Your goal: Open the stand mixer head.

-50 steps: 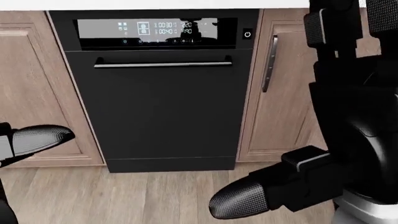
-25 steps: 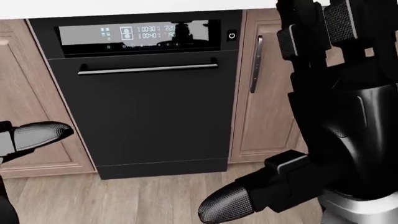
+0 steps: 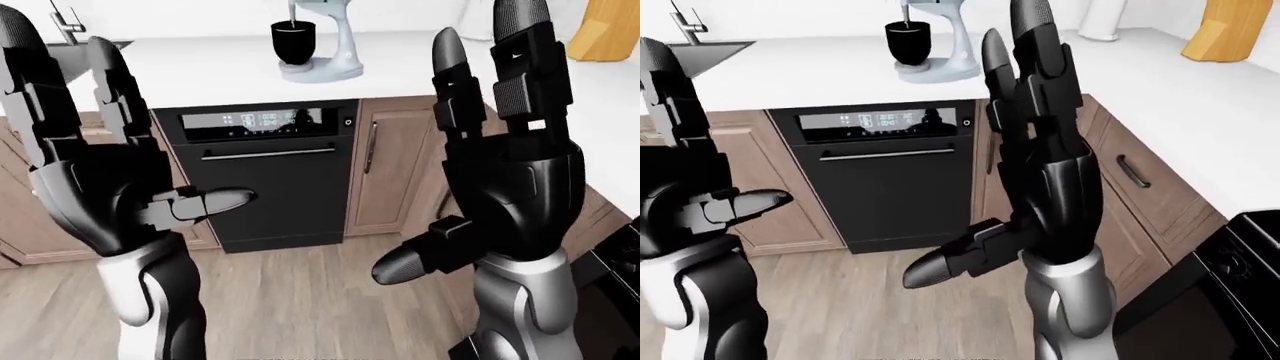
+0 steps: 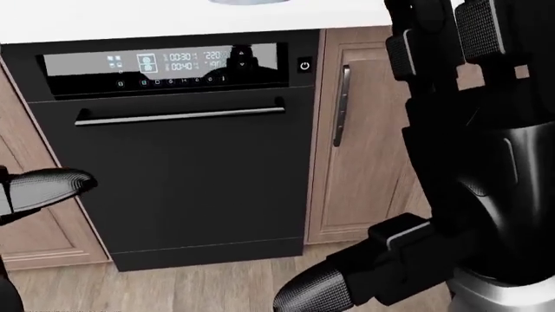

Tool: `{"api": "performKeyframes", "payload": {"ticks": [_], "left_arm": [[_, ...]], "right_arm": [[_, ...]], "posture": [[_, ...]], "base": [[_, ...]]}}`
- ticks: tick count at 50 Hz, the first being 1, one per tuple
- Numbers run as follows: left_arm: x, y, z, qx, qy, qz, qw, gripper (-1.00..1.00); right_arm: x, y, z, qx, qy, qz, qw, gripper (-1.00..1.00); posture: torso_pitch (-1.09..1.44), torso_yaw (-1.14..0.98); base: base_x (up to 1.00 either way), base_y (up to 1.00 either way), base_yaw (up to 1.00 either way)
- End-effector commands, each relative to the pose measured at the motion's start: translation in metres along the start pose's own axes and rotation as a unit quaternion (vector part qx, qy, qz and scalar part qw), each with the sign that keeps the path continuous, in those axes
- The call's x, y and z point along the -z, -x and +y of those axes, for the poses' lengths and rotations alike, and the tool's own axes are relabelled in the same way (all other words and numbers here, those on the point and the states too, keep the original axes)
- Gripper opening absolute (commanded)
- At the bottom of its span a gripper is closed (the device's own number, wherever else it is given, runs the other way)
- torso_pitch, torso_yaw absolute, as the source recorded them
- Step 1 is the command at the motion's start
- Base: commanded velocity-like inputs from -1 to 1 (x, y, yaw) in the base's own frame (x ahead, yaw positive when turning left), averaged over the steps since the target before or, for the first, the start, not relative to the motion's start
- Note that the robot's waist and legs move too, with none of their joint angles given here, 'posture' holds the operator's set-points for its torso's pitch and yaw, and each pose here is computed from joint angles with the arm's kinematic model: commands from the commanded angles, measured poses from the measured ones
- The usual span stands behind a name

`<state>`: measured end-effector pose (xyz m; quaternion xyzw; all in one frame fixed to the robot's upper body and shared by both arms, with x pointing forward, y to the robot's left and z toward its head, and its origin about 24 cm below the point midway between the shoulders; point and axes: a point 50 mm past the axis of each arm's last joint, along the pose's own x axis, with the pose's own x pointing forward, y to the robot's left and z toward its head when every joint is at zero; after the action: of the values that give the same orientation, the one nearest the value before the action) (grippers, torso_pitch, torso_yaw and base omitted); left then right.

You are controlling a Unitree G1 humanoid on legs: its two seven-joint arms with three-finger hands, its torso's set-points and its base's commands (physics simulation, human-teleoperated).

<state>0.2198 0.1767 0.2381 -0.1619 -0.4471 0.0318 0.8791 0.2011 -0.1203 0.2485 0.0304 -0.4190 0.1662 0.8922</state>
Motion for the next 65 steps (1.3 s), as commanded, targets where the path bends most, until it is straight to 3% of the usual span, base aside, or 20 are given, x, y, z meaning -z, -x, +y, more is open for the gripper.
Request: {"api": "performKeyframes", "payload": {"ticks": [1,11,14,19,24,27,31,36,40,47,52,57,61,65], "left_arm": [[-0.0059,-0.0021,-0.0029,0.008,0.004,-0.018,0.9998,1.00],[-0.0058,-0.0012,-0.0033,0.009,0.003,-0.017,0.9998,1.00],[-0.0058,-0.0019,-0.0027,0.008,0.003,-0.018,0.9998,1.00],[-0.0055,-0.0021,-0.0026,0.008,0.003,-0.018,0.9998,1.00],[-0.0050,-0.0025,-0.0026,0.008,0.003,-0.018,0.9998,1.00],[-0.0045,-0.0033,-0.0023,0.008,0.002,-0.019,0.9998,1.00],[-0.0048,-0.0037,-0.0021,0.008,0.002,-0.019,0.9998,1.00],[-0.0041,-0.0033,-0.0015,0.007,0.002,-0.019,0.9998,1.00],[-0.0040,-0.0029,-0.0002,0.006,0.001,-0.019,0.9998,1.00],[-0.0040,-0.0024,0.0004,0.004,0.002,-0.018,0.9998,1.00],[-0.0047,-0.0019,0.0003,0.004,0.001,-0.019,0.9998,1.00],[-0.0043,-0.0016,0.0000,0.005,0.001,-0.018,0.9998,1.00],[-0.0033,-0.0017,-0.0002,0.005,0.001,-0.017,0.9998,1.00],[-0.0039,-0.0016,-0.0001,0.004,0.000,-0.017,0.9998,1.00]], "right_arm": [[-0.0087,-0.0015,0.0007,-0.003,0.008,-0.027,0.9996,1.00],[-0.0065,-0.0002,0.0012,-0.004,0.016,-0.021,0.9996,1.00],[-0.0083,-0.0003,0.0017,-0.008,0.000,-0.022,0.9997,1.00],[-0.0069,-0.0006,0.0015,-0.004,0.019,-0.021,0.9996,1.00],[-0.0091,-0.0011,0.0010,-0.006,0.001,-0.022,0.9997,1.00],[-0.0074,-0.0021,0.0000,-0.001,0.017,-0.022,0.9996,1.00],[-0.0098,-0.0018,0.0010,-0.007,0.001,-0.027,0.9996,1.00],[-0.0066,-0.0022,0.0009,-0.005,0.019,-0.021,0.9996,1.00],[-0.0077,-0.0023,0.0013,-0.007,-0.001,-0.021,0.9997,1.00],[-0.0048,-0.0029,0.0012,-0.003,0.022,-0.018,0.9996,1.00],[-0.0077,-0.0023,0.0015,-0.005,0.000,-0.021,0.9998,1.00],[-0.0051,-0.0022,0.0014,-0.002,0.022,-0.018,0.9996,1.00],[-0.0068,-0.0022,0.0011,-0.003,0.006,-0.022,0.9997,1.00],[-0.0045,-0.0020,0.0008,0.000,0.025,-0.016,0.9996,1.00]], "posture": [[0.00,0.00],[0.00,0.00],[0.00,0.00],[0.00,0.00],[0.00,0.00],[0.00,0.00],[0.00,0.00],[0.00,0.00],[0.00,0.00],[0.00,0.00],[0.00,0.00],[0.00,0.00],[0.00,0.00],[0.00,0.00]], "base": [[1.00,0.00,0.00],[0.30,0.00,0.00],[0.36,-0.03,0.00],[0.40,-0.03,0.00],[0.41,0.00,0.00],[0.47,0.00,0.00],[0.25,0.00,0.00],[0.49,0.00,0.00],[0.31,0.00,0.00],[0.30,0.00,0.00],[0.15,-0.04,0.00],[0.59,-0.15,0.00],[0.00,0.00,0.00],[0.73,-0.15,0.00]]}}
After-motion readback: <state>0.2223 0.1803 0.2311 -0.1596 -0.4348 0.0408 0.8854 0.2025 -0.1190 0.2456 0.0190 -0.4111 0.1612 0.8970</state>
